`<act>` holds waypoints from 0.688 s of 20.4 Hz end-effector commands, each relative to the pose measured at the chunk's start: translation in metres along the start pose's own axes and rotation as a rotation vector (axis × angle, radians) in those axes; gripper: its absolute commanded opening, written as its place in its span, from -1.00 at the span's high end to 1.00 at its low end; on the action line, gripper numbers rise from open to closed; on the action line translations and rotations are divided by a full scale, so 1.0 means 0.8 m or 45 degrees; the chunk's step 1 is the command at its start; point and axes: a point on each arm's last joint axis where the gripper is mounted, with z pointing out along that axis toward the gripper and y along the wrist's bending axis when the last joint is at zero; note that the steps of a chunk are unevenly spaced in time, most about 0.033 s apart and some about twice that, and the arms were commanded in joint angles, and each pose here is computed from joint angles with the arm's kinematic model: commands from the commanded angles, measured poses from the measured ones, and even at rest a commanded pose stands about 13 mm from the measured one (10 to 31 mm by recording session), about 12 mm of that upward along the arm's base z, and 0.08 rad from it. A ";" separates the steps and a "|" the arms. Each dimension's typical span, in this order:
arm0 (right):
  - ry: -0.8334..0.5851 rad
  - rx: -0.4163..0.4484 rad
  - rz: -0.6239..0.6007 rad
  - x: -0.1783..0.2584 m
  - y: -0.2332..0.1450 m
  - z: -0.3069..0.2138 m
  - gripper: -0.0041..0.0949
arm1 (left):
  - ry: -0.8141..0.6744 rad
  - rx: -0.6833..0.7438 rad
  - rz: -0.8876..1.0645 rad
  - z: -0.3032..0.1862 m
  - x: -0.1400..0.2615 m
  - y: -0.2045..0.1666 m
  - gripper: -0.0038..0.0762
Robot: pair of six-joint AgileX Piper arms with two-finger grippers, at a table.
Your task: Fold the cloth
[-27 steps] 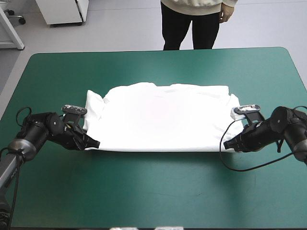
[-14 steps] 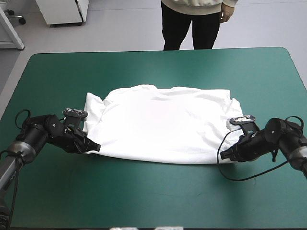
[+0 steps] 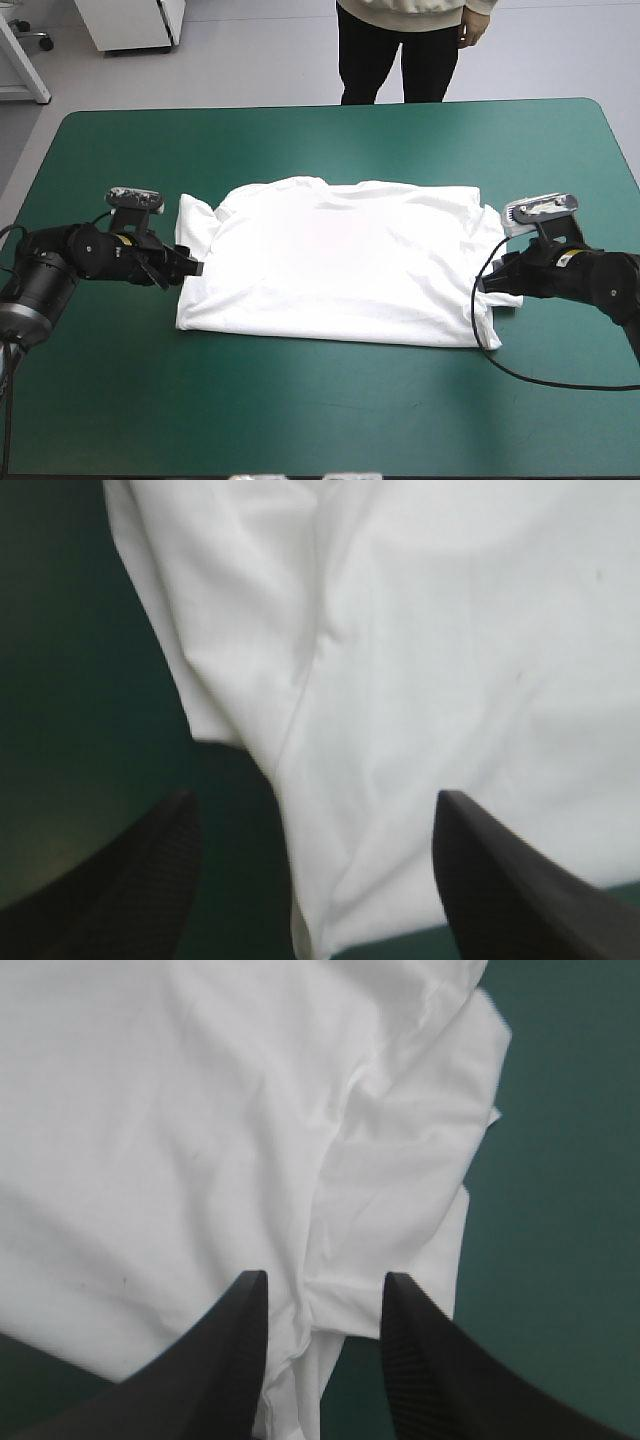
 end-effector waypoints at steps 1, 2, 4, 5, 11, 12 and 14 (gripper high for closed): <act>-0.157 0.057 0.031 -0.025 -0.003 -0.034 0.17 | -0.201 -0.007 -0.029 -0.032 -0.034 -0.003 -0.33; -0.149 0.074 0.067 -0.032 -0.009 -0.035 0.17 | -0.216 -0.009 -0.027 -0.031 -0.044 -0.002 -0.33; -0.113 0.112 0.116 -0.036 -0.025 -0.026 0.17 | -0.227 -0.012 -0.030 -0.027 -0.054 0.000 -0.33; -0.069 0.133 0.151 -0.036 -0.038 -0.012 0.14 | -0.223 -0.003 -0.038 -0.023 -0.057 0.001 -0.33; 0.276 0.097 0.278 -0.017 -0.084 0.092 0.05 | -0.209 0.030 -0.052 -0.018 -0.059 -0.001 -0.33; 0.321 0.084 0.283 -0.013 -0.086 0.106 0.07 | -0.202 0.032 -0.051 -0.018 -0.058 -0.001 -0.33; 0.388 0.077 0.293 -0.006 -0.092 0.130 0.08 | -0.202 0.032 -0.051 -0.018 -0.058 -0.001 -0.33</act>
